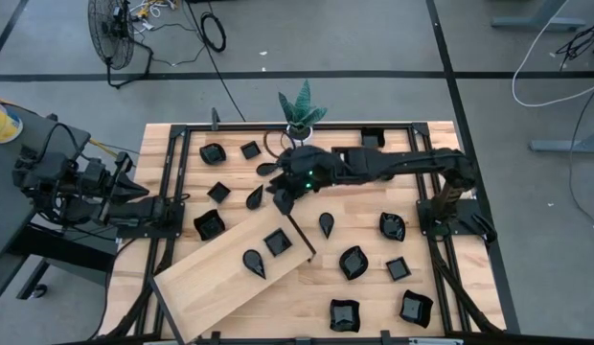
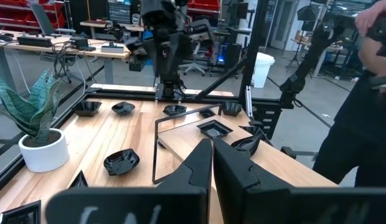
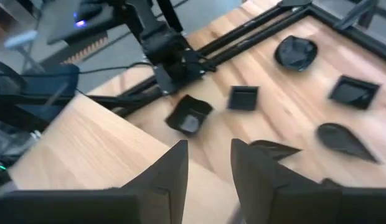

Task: Pick & Place Mini shaped plates
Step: Stack the black drop shaped plate on top of the black drop shaped plate on the shelf

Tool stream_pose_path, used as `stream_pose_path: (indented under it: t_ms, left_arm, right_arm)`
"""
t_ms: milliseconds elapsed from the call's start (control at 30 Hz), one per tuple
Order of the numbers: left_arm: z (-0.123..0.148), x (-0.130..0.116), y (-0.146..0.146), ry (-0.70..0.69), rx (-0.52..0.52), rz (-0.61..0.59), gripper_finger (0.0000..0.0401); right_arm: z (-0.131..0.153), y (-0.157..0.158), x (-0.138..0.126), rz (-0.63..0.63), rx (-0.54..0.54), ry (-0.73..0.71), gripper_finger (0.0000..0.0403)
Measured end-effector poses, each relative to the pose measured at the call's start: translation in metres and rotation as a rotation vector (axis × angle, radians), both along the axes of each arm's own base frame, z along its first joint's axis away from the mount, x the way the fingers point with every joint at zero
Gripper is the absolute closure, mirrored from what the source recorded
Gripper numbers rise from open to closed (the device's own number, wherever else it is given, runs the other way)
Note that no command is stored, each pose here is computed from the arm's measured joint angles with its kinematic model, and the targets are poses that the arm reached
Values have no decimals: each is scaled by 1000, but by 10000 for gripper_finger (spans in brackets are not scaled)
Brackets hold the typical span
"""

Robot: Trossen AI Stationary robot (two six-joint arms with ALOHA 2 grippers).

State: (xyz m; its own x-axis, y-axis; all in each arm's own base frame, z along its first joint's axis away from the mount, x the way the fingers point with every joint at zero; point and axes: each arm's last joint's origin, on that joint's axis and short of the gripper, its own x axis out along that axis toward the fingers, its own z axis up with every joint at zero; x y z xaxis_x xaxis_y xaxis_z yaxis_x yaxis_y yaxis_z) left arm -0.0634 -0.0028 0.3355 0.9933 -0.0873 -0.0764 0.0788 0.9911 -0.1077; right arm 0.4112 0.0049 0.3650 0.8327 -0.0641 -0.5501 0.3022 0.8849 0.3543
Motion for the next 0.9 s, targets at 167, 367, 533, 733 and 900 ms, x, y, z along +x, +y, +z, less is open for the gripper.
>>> stream_pose_path:
  t_ms: [167, 367, 533, 733, 900]
  left_arm:
    - [0, 0, 0, 0, 0, 0, 383]
    - [0, 0, 0, 0, 0, 0, 383]
    - [0, 0, 0, 0, 0, 0, 383]
    - [0, 0, 0, 0, 0, 0, 383]
    - [0, 0, 0, 0, 0, 0, 383]
  right_arm:
    - [1, -24, -9, -27, -43, 62, 279]
    - [2, -52, -21, -46, -106, 136, 279]
    - [3, -70, -31, -63, -134, 190, 279]
    - [-12, -83, -44, -101, -125, 223, 279]
    - [-38, -84, -62, -112, -112, 284, 279]
